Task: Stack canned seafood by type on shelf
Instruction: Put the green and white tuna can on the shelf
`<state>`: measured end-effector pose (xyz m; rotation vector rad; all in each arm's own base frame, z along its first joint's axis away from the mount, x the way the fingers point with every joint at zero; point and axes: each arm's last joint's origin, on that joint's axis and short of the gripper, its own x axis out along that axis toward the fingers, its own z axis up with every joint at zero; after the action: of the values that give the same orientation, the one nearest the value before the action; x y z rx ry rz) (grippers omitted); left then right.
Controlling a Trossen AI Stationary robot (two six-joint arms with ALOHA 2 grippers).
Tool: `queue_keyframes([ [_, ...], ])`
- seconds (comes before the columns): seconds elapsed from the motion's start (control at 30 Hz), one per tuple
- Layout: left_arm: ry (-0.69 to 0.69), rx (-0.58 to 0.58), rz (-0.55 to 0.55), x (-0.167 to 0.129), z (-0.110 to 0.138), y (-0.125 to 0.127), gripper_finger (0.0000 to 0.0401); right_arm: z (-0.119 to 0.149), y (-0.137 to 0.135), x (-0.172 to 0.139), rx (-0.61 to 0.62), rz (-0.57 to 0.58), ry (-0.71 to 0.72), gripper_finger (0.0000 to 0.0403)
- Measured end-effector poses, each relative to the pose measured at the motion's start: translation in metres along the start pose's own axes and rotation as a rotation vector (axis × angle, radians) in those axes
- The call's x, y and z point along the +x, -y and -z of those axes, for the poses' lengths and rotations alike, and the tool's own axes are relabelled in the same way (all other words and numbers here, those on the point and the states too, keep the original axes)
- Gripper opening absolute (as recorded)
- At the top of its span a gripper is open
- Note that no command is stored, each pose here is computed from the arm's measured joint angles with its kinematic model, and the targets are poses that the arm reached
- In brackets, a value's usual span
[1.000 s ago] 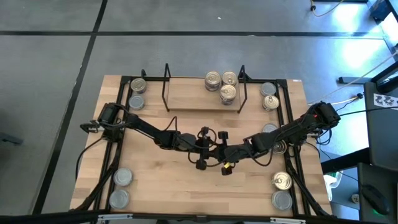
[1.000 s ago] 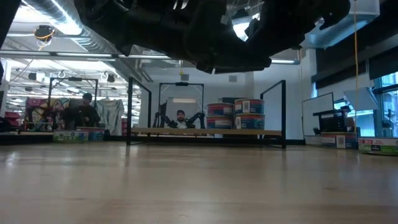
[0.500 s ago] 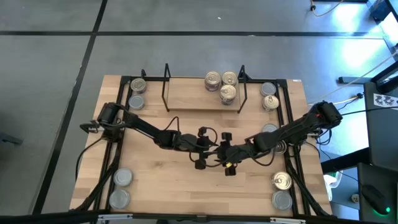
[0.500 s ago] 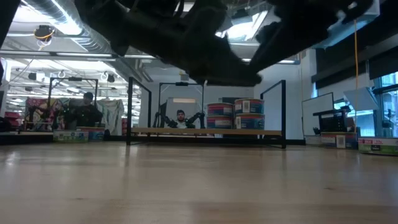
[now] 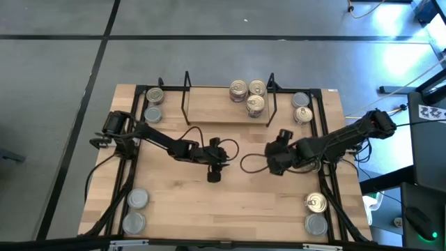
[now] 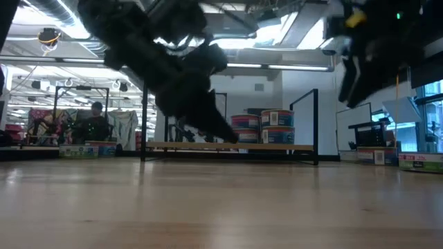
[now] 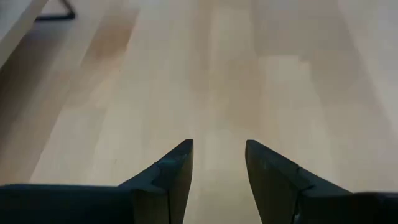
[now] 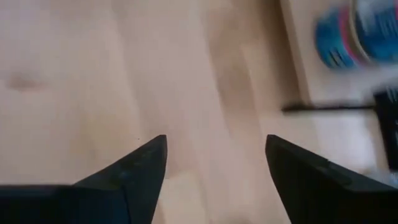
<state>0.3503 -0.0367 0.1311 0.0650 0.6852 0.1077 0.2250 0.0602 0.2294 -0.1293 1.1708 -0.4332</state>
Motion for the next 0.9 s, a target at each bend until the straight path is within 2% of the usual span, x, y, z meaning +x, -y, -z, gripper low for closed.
queue_keyframes([
  [0.2,0.036,-0.062,-0.003,-0.001,0.015,-0.004,0.0145,0.029,0.027,0.024,0.121,0.062,-0.137,0.0233],
  [0.47,0.041,-0.064,-0.002,-0.001,0.015,-0.004,0.0145,0.054,0.055,0.036,0.314,0.147,-0.326,0.0191],
  [0.67,0.046,-0.062,-0.001,-0.001,0.015,-0.004,0.0145,0.063,0.059,0.033,0.409,0.176,-0.441,0.0148],
  [0.9,0.048,-0.059,-0.001,-0.001,0.014,-0.004,0.0145,0.073,0.059,0.037,0.435,0.205,-0.484,0.0109],
])
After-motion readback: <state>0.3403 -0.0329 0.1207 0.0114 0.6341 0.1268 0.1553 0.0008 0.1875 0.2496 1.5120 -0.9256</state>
